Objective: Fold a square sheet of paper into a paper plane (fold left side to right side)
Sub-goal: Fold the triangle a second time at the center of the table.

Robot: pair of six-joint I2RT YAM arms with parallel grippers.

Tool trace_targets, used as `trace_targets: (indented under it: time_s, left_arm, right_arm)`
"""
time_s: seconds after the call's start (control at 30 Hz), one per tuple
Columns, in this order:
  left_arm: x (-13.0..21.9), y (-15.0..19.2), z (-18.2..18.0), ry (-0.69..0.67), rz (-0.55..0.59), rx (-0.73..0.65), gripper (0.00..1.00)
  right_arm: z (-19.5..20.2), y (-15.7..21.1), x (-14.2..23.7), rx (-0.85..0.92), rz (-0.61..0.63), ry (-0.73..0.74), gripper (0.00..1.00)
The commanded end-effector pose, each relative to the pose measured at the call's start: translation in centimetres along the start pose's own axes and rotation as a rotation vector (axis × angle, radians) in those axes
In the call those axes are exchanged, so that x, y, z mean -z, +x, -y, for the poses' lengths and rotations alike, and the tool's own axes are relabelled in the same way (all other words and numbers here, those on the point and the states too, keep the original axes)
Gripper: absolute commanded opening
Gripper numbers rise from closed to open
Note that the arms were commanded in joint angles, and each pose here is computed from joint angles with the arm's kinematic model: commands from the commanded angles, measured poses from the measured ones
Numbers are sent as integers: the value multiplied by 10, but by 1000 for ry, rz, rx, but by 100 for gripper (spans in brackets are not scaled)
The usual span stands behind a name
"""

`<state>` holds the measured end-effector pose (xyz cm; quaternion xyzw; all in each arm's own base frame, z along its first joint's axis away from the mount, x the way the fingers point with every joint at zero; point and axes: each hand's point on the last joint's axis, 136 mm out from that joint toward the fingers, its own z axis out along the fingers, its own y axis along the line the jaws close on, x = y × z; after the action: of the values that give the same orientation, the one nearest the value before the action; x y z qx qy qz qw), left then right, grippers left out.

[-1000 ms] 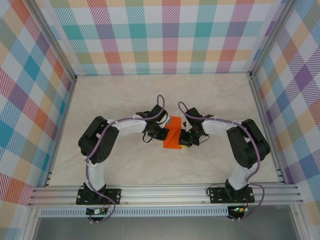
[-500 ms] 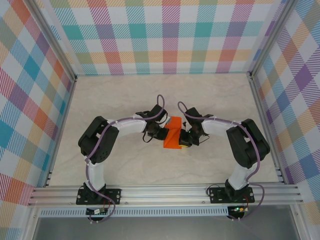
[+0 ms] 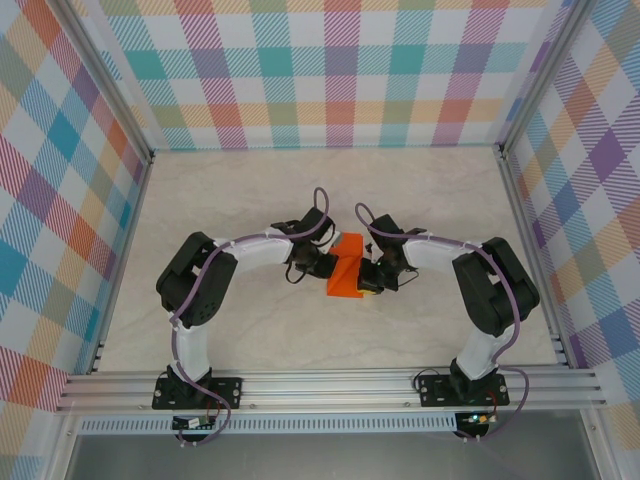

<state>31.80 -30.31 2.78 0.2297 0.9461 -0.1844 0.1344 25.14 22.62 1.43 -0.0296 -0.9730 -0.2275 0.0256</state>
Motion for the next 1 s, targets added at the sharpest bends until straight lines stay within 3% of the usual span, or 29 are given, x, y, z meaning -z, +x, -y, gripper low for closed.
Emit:
trace_targets:
  time_s: [0.0,0.97]
  left_arm:
    - [2,-16,-4,-1,40,8,5]
    - [5,1,-8,-9,17,12,5]
  right_arm:
    - [10,11,-8,-4,-51,55,1]
    - [10,10,-9,-4,-55,56,1]
